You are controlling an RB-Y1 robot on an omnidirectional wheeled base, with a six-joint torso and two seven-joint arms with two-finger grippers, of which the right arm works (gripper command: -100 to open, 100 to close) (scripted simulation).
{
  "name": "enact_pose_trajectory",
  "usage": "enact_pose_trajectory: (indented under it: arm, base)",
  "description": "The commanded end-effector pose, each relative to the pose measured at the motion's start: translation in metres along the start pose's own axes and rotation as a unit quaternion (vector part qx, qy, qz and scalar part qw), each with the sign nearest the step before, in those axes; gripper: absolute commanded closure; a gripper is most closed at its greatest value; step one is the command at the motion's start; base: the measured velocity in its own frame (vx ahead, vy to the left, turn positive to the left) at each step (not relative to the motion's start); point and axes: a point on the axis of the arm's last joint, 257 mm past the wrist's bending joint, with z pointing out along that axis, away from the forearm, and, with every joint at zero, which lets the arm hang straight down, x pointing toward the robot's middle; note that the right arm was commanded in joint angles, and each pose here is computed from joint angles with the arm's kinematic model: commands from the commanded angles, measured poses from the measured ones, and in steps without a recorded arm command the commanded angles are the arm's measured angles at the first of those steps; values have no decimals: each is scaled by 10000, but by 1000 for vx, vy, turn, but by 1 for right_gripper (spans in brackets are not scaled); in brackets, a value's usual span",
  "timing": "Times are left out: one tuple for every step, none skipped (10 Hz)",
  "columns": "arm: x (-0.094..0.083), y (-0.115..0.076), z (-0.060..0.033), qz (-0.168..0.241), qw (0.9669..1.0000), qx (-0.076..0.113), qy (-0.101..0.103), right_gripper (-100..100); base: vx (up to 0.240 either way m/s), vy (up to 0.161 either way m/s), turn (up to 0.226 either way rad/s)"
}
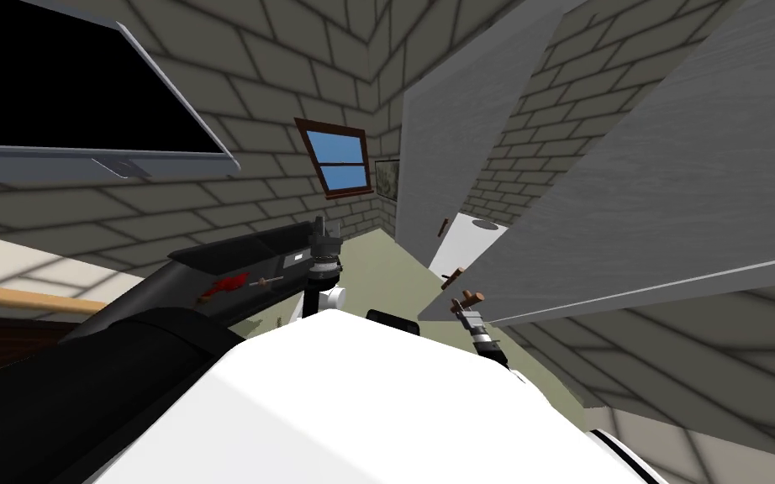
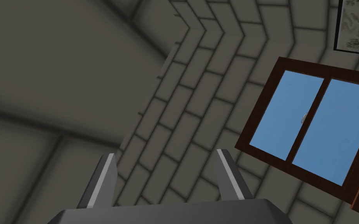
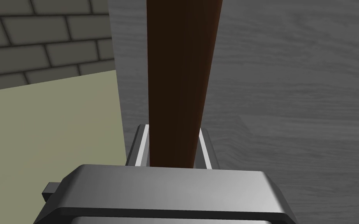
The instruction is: Pull the door open
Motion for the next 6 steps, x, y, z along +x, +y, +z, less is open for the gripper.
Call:
enact_pose_trajectory:
  arm:
    - [20, -35, -28, 17, 10000, 61, 57, 100]
    - [28, -33, -44, 16, 9999, 76, 70, 100]
    - [33, -31, -52, 15, 9999, 83, 77, 100]
    - [41, -29, -68, 14, 9999, 99, 91, 100]
    - [46, -28, -76, 13, 9999, 107, 98, 100]
    - [54, -25, -91, 12, 9999, 122, 111, 100]
  base:
    - [-186, -110, 166]
    - [-165, -89, 174]
    - [-144, -87, 128]
    - [-158, -100, 138]
    - [-158, -96, 144]
    - [-158, -119, 151]
